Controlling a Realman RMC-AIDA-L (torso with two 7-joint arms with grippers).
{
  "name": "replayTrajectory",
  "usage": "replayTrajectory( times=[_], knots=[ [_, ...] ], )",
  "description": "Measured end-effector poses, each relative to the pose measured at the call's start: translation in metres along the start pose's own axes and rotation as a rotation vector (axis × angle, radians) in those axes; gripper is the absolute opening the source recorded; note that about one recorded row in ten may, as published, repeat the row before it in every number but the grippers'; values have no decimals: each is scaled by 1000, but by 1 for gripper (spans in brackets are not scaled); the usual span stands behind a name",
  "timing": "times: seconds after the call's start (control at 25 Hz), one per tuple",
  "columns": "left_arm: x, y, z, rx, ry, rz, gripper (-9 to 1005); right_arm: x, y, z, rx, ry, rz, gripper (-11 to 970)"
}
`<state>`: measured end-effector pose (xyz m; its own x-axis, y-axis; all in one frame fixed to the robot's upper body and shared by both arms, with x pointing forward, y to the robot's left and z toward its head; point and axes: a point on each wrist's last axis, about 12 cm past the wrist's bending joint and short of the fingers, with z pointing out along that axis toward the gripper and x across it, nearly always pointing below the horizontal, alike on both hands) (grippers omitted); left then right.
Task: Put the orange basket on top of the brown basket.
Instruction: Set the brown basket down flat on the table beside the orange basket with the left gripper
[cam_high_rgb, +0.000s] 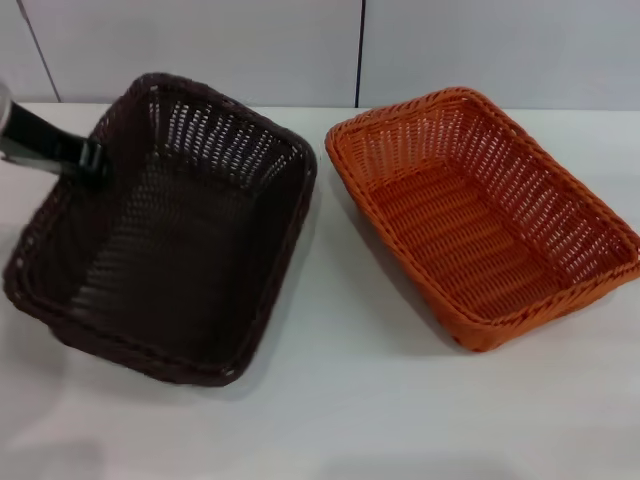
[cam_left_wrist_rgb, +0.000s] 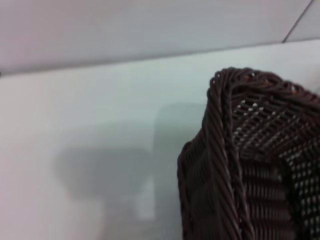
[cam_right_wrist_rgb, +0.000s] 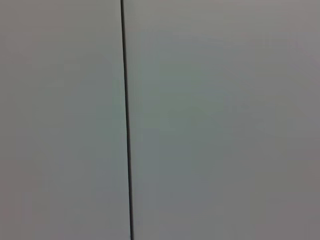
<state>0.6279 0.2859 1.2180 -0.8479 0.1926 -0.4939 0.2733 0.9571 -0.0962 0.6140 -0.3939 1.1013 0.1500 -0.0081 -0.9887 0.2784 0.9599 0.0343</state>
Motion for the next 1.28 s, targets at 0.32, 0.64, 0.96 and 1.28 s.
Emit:
replayTrajectory(
  times=[0.32,0.64,0.96,1.28],
  knots=[
    [-10,0,-38,-27,-82,130,191,0,-4,-1,6,2,-2,757],
    [-17,-17,-58,58,7,379,222,-2,-5,1,7,-4,-4,756],
    [-23,-44,-18,240,108,485,254,-1,-5,-1,5,-7,3,757],
    [-35,-77,23,325,123,463,285,5,-4,-6,6,4,14,757]
  ],
)
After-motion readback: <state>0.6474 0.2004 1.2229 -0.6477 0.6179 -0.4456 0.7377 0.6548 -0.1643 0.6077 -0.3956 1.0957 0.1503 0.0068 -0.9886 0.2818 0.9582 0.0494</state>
